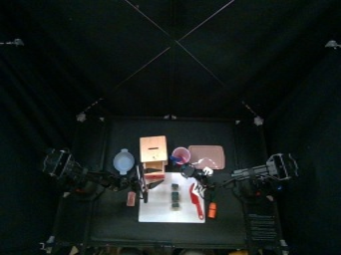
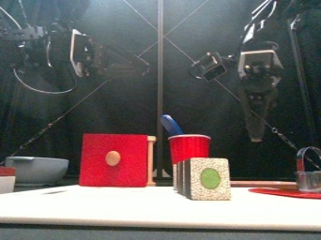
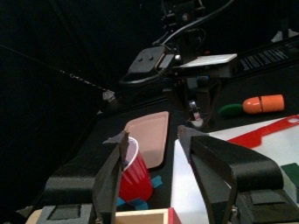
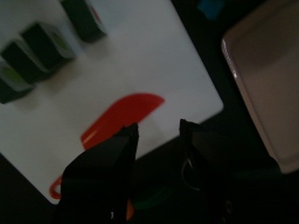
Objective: Place sushi on board then cut the sushi with the knife then place the pieces on the plate
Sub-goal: Place the 4 sushi pieces on the plate
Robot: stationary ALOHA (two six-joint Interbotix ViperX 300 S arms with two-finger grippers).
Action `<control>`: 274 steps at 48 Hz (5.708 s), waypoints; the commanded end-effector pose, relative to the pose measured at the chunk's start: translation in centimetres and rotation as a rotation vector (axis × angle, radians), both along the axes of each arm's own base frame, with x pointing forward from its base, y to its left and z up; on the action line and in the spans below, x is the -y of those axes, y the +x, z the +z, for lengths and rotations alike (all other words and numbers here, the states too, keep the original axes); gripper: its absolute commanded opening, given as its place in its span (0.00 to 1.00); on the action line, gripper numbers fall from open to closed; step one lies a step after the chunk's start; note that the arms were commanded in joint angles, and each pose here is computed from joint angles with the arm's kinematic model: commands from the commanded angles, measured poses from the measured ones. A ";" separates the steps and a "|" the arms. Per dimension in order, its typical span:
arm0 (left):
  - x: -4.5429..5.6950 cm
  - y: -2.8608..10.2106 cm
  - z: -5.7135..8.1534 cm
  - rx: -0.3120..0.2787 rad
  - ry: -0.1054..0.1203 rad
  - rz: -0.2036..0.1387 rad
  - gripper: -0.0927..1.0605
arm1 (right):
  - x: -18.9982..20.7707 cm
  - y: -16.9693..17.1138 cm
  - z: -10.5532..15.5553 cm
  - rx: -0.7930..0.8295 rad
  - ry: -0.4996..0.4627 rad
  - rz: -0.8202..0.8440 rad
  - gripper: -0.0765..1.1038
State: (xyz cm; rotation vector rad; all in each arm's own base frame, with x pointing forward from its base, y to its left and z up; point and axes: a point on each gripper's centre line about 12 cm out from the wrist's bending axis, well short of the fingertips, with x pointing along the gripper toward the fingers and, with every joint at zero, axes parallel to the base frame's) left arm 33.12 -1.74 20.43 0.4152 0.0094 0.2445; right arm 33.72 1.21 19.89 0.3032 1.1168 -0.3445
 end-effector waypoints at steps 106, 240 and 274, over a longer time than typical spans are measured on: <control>-3.0 -4.5 -0.9 -0.025 -0.091 0.151 0.82 | 1.5 7.6 -6.0 -0.024 -0.044 0.175 0.50; -3.0 -4.7 -1.2 -0.036 -0.089 0.149 0.82 | -2.0 8.7 -3.6 0.023 -0.026 0.213 0.83; -3.1 -4.8 -1.2 -0.036 -0.100 0.159 0.82 | -2.2 8.3 -5.5 -0.021 -0.023 0.232 0.83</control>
